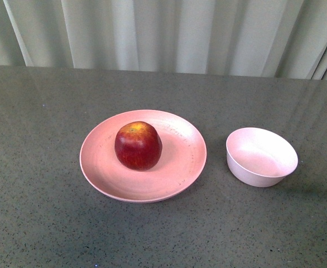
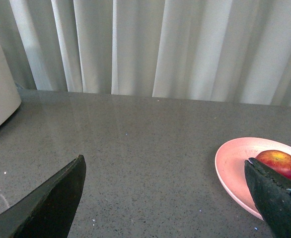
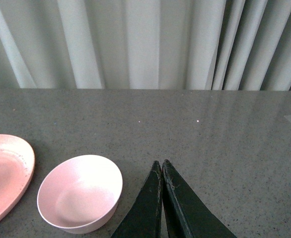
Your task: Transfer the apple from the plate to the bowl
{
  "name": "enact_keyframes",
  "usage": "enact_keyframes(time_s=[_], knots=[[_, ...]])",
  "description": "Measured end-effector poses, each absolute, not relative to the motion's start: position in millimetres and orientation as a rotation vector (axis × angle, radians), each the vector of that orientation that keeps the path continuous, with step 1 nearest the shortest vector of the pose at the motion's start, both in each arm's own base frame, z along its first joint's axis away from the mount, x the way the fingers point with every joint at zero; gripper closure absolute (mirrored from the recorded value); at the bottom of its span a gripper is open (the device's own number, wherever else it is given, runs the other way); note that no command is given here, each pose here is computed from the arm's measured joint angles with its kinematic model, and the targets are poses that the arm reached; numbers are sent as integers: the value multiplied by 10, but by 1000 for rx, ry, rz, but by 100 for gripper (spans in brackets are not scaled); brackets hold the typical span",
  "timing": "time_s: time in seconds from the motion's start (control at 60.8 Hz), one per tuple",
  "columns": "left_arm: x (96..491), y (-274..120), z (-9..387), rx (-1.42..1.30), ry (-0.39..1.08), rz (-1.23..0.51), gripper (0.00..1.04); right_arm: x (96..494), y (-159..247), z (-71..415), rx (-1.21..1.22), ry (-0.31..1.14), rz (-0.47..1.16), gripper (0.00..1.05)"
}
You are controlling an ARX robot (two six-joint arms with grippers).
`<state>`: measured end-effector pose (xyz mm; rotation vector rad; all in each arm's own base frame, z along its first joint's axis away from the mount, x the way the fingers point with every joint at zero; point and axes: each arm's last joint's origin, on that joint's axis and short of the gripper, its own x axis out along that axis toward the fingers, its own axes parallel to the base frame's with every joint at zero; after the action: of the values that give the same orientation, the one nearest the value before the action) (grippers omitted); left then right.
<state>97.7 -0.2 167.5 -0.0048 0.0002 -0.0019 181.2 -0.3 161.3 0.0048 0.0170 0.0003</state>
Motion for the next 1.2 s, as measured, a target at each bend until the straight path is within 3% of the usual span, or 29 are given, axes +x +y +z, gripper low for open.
enact_keyframes(time_s=[0.56,1.201], knots=[[977,-2,1675,-5,0,-2,9,1371,-2,1700,4,-9,0,103],[977,-2,1675,-5,0,-2,9,1156,-2,1744,4,-23,0,103]])
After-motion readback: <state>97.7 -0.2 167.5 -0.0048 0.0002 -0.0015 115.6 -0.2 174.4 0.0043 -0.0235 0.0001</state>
